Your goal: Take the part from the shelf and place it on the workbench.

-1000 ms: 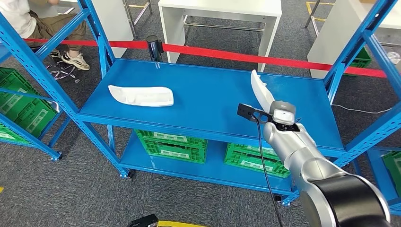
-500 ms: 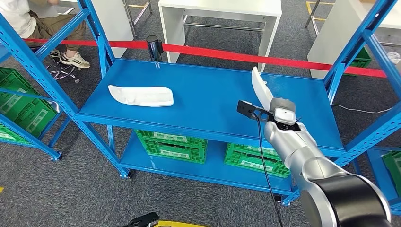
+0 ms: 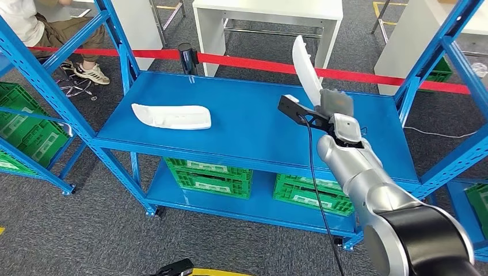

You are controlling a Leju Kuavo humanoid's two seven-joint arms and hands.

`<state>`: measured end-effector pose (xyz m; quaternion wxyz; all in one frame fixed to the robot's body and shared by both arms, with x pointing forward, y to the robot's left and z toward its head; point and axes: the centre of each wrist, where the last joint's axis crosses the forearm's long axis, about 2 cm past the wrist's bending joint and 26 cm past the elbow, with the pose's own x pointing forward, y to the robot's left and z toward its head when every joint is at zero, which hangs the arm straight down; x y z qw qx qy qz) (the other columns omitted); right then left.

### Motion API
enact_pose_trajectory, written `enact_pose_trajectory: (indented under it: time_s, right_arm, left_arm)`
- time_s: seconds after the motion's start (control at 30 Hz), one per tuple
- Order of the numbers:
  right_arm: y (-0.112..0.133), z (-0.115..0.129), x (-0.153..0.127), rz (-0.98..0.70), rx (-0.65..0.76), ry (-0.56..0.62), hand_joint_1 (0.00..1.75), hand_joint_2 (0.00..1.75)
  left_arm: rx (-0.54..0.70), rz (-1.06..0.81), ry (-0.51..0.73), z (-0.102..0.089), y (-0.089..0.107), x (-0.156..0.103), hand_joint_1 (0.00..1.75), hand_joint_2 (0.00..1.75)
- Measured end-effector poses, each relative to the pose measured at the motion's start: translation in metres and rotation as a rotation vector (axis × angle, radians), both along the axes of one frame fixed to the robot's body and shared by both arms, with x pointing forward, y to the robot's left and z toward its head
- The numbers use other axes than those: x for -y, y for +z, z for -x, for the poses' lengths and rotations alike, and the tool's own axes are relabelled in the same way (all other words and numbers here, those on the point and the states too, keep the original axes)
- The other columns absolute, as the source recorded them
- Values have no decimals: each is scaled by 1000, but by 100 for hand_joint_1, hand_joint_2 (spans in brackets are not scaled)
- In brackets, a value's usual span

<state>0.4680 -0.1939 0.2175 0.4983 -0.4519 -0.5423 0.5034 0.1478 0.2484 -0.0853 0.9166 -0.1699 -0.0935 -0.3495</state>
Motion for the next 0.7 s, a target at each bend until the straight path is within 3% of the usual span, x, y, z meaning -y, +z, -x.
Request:
enact_pose_trajectory:
  time_s: [0.4, 0.7]
  right_arm:
    - [15, 2, -21, -195, 203, 219, 175, 175]
    - [-13, 27, -43, -784, -43, 566, 175, 175]
  left_arm:
    - [-1, 10, 5, 2, 0, 3, 0, 175]
    - [9, 64, 88, 11, -3, 2, 0, 175]
